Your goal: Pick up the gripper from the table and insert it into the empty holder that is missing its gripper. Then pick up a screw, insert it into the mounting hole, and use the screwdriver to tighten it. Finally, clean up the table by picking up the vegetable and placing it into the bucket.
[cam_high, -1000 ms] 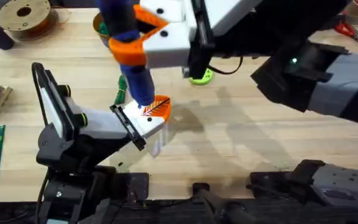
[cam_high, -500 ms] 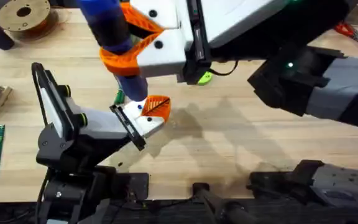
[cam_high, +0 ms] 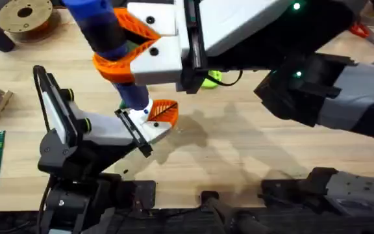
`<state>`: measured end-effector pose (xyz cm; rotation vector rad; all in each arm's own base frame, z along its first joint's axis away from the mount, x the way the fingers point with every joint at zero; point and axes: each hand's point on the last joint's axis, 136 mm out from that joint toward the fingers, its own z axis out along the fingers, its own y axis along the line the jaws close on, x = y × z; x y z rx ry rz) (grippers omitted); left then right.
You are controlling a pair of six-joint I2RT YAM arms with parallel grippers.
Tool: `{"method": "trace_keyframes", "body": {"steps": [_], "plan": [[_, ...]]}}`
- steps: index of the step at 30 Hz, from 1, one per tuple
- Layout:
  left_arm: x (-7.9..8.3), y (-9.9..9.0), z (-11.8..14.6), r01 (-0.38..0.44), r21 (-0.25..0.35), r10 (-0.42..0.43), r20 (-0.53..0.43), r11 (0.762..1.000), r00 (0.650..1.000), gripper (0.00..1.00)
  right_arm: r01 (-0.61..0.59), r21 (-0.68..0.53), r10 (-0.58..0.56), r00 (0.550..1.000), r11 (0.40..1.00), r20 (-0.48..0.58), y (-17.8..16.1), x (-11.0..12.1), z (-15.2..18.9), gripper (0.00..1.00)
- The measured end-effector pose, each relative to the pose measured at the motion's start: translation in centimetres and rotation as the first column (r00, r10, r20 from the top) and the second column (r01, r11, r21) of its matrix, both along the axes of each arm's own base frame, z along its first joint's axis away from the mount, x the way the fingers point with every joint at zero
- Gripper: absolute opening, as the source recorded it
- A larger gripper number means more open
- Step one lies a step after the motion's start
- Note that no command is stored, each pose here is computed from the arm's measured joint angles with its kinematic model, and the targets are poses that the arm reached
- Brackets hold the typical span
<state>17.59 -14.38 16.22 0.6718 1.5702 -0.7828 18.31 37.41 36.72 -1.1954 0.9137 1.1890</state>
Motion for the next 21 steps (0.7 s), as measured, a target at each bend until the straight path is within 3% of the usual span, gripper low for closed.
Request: {"method": "trace_keyframes", "body": {"steps": [21], "plan": [[0.00, 0.00, 0.00, 0.000, 0.000, 0.000, 0.000, 1.000, 1.000, 0.004, 0.036, -0.027, -0.037, 0.999, 0.999, -0.033, 0.16, 0.77, -0.74, 0.033]]}}
